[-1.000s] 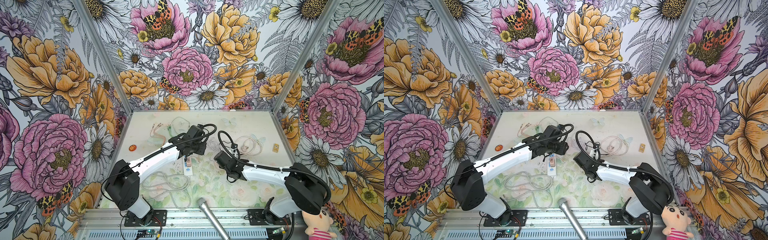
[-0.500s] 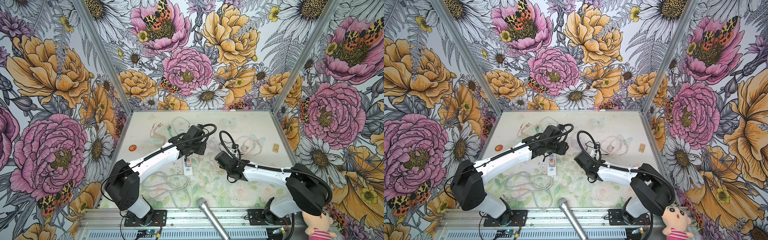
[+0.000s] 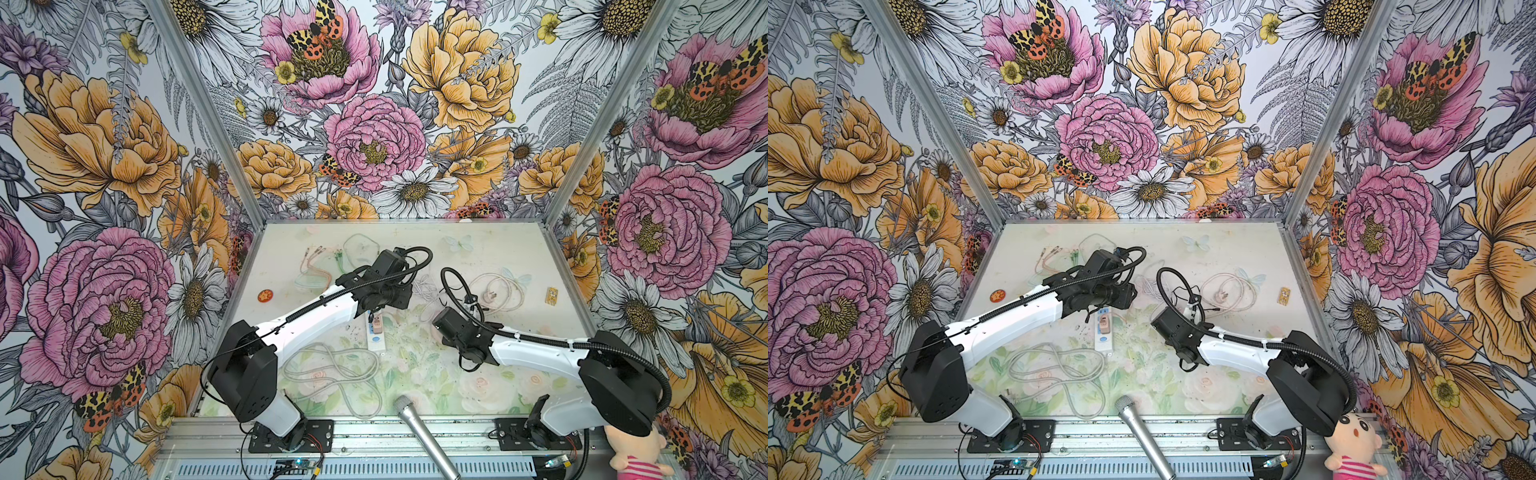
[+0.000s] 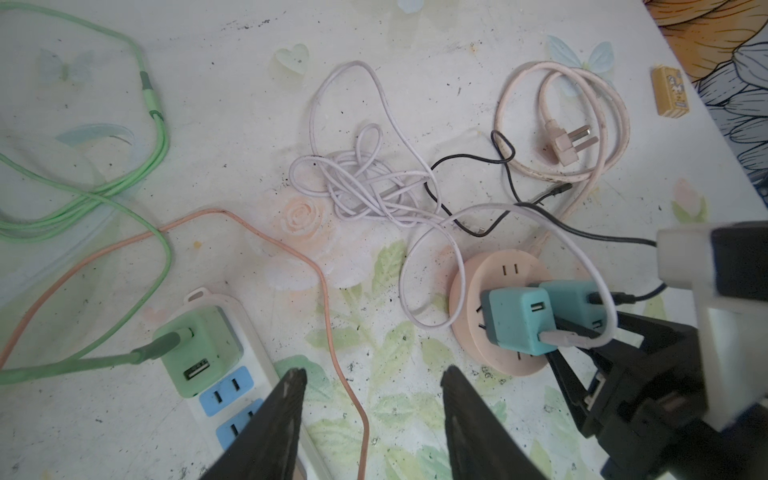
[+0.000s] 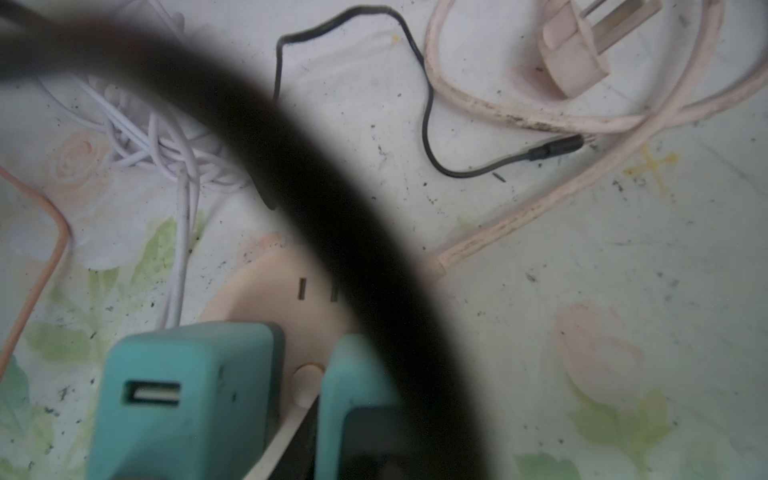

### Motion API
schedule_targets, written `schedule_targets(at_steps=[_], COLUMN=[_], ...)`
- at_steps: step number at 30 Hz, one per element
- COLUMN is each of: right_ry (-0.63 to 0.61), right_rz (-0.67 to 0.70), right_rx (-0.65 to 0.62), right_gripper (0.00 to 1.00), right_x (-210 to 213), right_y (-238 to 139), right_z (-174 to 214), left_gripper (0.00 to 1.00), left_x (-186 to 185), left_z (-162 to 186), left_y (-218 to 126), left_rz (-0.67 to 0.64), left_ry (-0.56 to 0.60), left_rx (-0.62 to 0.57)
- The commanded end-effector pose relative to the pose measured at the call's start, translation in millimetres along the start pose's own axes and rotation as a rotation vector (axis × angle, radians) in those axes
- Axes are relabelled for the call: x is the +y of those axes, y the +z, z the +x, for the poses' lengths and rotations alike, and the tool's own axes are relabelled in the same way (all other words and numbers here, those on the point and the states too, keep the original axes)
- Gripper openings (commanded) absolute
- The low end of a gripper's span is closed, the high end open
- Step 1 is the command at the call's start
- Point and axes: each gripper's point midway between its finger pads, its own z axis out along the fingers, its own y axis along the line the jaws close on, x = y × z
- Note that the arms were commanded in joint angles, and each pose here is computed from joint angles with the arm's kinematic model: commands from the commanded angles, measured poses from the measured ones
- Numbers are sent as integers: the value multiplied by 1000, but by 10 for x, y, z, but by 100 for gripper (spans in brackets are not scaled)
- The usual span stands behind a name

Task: Insert the plug
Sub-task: 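Press the teal charger down into the pink socket with the right gripper, then open the right gripper and lift it off the seated teal charger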

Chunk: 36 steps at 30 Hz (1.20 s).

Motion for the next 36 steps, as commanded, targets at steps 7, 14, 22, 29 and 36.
schedule_targets(at_steps=[7, 14, 22, 29, 36], right_ry=[-141, -136, -124, -126, -144], right_rz=[185, 114, 44, -31, -69], right_rx=[300, 285, 277, 253, 253], right_gripper=[36, 41, 42, 45, 45], right_x=[-599, -468, -368, -267, -280], right_y=[-49, -151, -270, -468, -625], right_z=[696, 600, 556, 434, 382], left_gripper=[56, 56, 56, 56, 57], left_x=[16, 12, -6, -16, -4], left_z=[-123, -137, -147, -162, -125], left_y=[-162, -202, -274, -339, -404], left_rz=[12, 16, 24, 28, 22], left_ry=[-12, -14, -14, -11, 3], left_rx=[-62, -69, -79, -83, -74])
